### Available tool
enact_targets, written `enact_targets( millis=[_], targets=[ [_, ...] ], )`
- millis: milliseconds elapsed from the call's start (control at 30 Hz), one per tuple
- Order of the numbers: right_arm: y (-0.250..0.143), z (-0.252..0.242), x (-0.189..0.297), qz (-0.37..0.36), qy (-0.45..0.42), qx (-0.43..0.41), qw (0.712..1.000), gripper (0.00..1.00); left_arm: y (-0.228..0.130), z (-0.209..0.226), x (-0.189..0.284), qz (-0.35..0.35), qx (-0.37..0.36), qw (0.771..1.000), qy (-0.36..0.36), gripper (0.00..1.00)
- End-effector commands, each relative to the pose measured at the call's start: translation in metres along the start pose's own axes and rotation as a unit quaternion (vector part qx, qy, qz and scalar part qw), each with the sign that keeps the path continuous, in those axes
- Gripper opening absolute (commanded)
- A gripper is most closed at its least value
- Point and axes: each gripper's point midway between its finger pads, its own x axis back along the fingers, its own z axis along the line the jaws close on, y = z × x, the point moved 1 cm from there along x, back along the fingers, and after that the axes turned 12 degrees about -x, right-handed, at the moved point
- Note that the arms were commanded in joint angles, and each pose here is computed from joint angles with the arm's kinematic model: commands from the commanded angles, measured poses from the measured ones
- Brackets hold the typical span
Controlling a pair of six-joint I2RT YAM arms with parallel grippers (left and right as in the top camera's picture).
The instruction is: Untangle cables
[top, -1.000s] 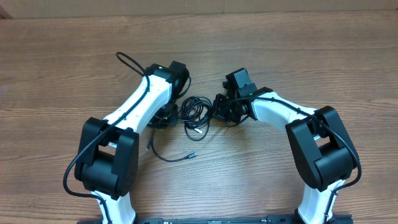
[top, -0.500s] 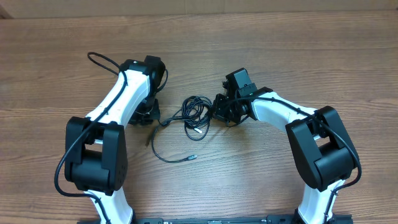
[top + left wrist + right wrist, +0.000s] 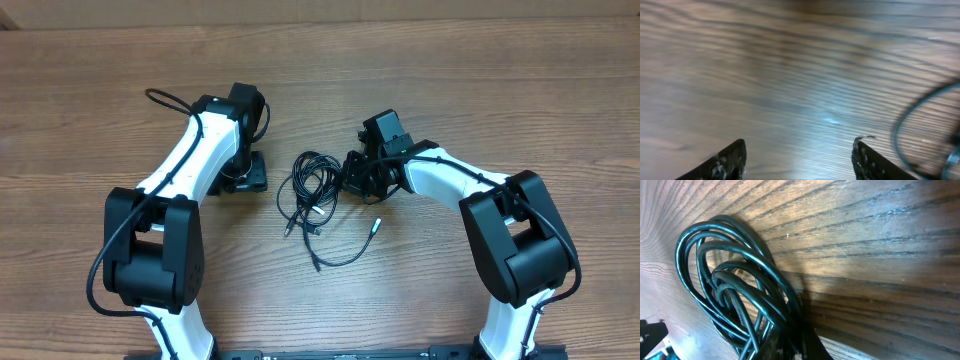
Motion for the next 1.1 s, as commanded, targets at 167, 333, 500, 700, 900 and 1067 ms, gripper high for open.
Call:
enact_targets(
  millis=[167, 333, 500, 700, 900, 1067],
  targets=[
    [0.005, -0.019, -0.007, -0.011, -0.028, -0.013, 0.999, 0.06, 0.005, -0.046, 0.004, -0.015, -0.036, 0.990, -0.135, 0.54],
    [0.005, -0.019, -0.007, -0.011, -0.028, -0.013, 0.999, 0.06, 0.001, -0.053, -0.017, -0.004, -0.040, 0.989, -0.141, 0.47],
    [0.005, -0.019, -0.007, -0.011, -0.028, -0.013, 0.999, 0.07, -0.002, -0.057, -0.035, 0.003, -0.042, 0.989, -0.141, 0.44],
    [0.005, -0.019, -0.007, -0.011, -0.028, -0.013, 0.999, 0.07, 0.000, -0.059, -0.042, -0.006, -0.041, 0.989, -0.143, 0.44],
    [0.005, -0.019, -0.007, -0.011, -0.028, -0.013, 0.999, 0.07, -0.003, -0.066, -0.042, -0.005, -0.052, 0.988, -0.142, 0.44],
    [0.005, -0.019, -0.007, -0.011, -0.028, -0.013, 0.999, 0.07, -0.008, -0.079, -0.041, -0.003, -0.066, 0.988, -0.139, 0.43]
  ],
)
